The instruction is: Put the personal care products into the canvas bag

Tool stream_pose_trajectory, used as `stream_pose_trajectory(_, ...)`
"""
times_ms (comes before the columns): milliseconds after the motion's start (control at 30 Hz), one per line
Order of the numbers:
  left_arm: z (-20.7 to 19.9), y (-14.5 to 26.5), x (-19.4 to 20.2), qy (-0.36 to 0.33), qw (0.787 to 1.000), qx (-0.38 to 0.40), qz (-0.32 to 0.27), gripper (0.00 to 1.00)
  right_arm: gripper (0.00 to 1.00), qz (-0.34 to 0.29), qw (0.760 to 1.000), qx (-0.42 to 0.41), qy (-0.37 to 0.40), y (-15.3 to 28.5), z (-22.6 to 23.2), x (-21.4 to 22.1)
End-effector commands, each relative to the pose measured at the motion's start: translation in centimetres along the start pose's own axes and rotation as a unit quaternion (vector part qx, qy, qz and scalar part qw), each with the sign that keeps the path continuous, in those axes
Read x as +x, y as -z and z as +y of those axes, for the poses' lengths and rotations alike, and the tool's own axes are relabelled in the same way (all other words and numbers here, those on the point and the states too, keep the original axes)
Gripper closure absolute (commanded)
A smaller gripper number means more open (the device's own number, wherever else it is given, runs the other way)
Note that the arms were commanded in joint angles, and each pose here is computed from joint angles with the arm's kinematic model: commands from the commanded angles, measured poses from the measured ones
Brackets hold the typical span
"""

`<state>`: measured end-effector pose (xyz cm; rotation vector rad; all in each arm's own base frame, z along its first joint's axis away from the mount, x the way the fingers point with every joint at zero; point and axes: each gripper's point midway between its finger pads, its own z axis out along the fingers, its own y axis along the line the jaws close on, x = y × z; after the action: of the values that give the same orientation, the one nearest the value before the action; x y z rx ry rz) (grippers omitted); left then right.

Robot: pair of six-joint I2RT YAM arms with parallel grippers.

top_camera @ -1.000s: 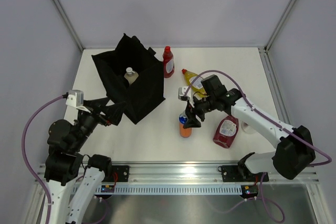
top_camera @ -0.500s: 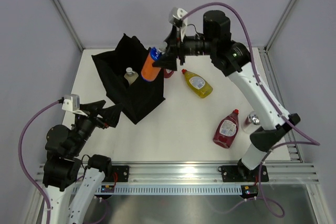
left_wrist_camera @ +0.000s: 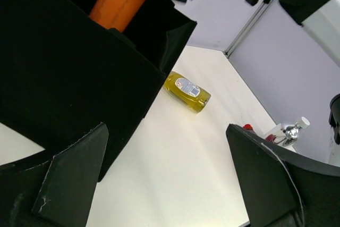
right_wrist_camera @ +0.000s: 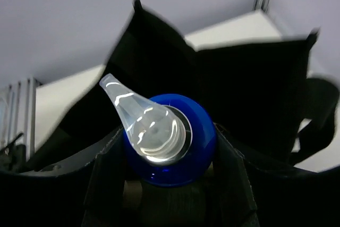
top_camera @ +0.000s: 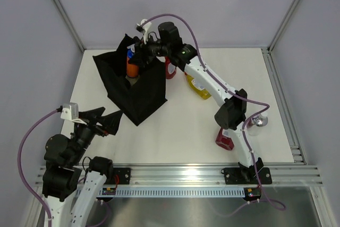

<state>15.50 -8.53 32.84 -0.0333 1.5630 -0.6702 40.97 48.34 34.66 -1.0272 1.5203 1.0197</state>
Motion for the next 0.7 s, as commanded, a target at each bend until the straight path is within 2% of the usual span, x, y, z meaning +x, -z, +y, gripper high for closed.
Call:
stream_pose_trajectory(0,0.8,0.3,0.6,-0.013,1.0,-0.013,0.001,0.01,1.0,-0.03,0.997,-0.031,0.064,0.9,2.9,-2.4)
stream_pose_trajectory(67,1.0,0.1,1.0,-0.015,1.0,-0.013,0.005,0.01,1.0,-0.015,0.994,-0.063,0.09,1.7,4.8,-1.6)
stream_pose_trajectory(133,0.9,-0.1,1.2,-0.018,1.0,-0.009,0.008,0.01,1.0,0.019,0.991,-0.089,0.094,1.7,6.3,1.0)
stream_pose_trajectory(267,0.8,-0.5,1.5,-0.022,1.0,0.0,0.014,0.01,1.0,0.059,0.984,-0.151,0.077,1.5,9.0,4.2)
stream_pose_trajectory(333,0.8,-0.6,1.6,-0.025,1.0,0.003,0.016,0.01,1.0,0.087,0.98,-0.165,0.069,0.8,9.9,6.5)
stream_pose_trajectory(467,0.7,-0.2,1.8,-0.029,0.999,0.006,0.018,0.01,0.98,0.133,0.98,-0.135,0.055,-1.1,9.3,10.5)
stream_pose_trajectory(567,0.7,0.3,1.8,-0.033,0.999,0.006,0.016,0.01,0.96,0.139,0.981,-0.131,0.04,-1.8,9.0,11.2)
stream_pose_trajectory(667,0.7,0.7,1.6,-0.042,0.999,0.002,0.014,0.01,0.98,0.102,0.98,-0.17,0.024,-1.2,11.2,8.2)
